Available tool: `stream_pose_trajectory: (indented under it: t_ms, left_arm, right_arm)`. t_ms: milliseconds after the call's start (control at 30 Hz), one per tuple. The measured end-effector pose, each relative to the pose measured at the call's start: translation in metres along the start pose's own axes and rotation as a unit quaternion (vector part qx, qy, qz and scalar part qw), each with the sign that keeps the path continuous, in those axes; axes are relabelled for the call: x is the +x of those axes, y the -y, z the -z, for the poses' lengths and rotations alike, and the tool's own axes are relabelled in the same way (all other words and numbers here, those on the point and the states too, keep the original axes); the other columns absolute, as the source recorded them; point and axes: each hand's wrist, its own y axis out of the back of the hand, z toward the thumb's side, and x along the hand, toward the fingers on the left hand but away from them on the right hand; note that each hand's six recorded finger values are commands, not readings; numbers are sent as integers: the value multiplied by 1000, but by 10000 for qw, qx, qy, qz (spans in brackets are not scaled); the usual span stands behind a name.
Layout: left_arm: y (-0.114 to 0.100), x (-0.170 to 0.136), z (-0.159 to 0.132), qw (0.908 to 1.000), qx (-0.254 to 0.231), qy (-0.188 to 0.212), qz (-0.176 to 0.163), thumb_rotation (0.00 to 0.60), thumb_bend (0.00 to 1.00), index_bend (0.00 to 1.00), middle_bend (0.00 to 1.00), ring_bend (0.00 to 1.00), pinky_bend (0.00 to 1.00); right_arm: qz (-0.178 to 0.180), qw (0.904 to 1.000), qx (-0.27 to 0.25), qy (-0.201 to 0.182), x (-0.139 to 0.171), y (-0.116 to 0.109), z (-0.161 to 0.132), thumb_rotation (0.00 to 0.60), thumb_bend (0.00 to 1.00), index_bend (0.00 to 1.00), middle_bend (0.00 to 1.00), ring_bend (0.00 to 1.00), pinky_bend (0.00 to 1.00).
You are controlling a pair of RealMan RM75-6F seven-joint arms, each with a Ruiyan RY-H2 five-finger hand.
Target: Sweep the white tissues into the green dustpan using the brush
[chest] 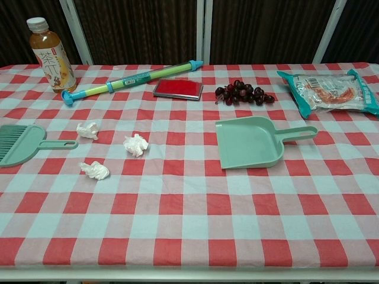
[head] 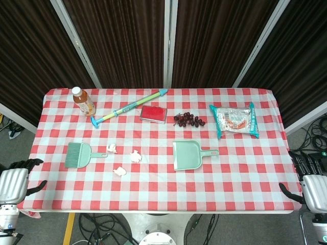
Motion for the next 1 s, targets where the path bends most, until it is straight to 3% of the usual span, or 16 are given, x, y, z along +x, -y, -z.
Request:
stream_pose_trajectory:
  t_ms: [267,500,633,700,800,900,1000]
  left_arm:
    - [-2,3,-5,9999,-13,111,-62,600,172,326,361,349,332]
    - [-8,31,-29,9982,15,565,-214,600,172,328,361,350,346]
    - [-2,58,-49,9960,49,885,-93,600,172,340,363,423,506]
    - [4,70,-60,9947,62,1024,19,600,171,343,376,509,645]
    - [19,91,-79,9918,79,1239,292,600,174,345,391,598,776]
    - [37,112,-99,9879,231,1419,575,600,177,352,407,665,861]
    - [55,127,-112,9853,451,1447,784,600,179,354,419,691,882]
  right_arm:
    - [12,10000,-19,-74,0,-1,-3,600,160,21,125,0,0]
    - [151,9997,36,-188,-3,-11,-7,600,160,20,126,0,0]
    - [233,9994,113,-234,-5,-18,-10,600,161,21,126,0,0]
    - [242,9993,135,-248,-6,-19,-11,600,160,21,126,0,0]
    - [213,9993,153,-248,-7,-19,-13,600,161,20,126,0,0]
    - [194,9994,169,-237,-8,-19,-12,600,160,21,126,0,0]
    - [182,9995,179,-204,-8,-19,-11,600,160,21,126,0,0]
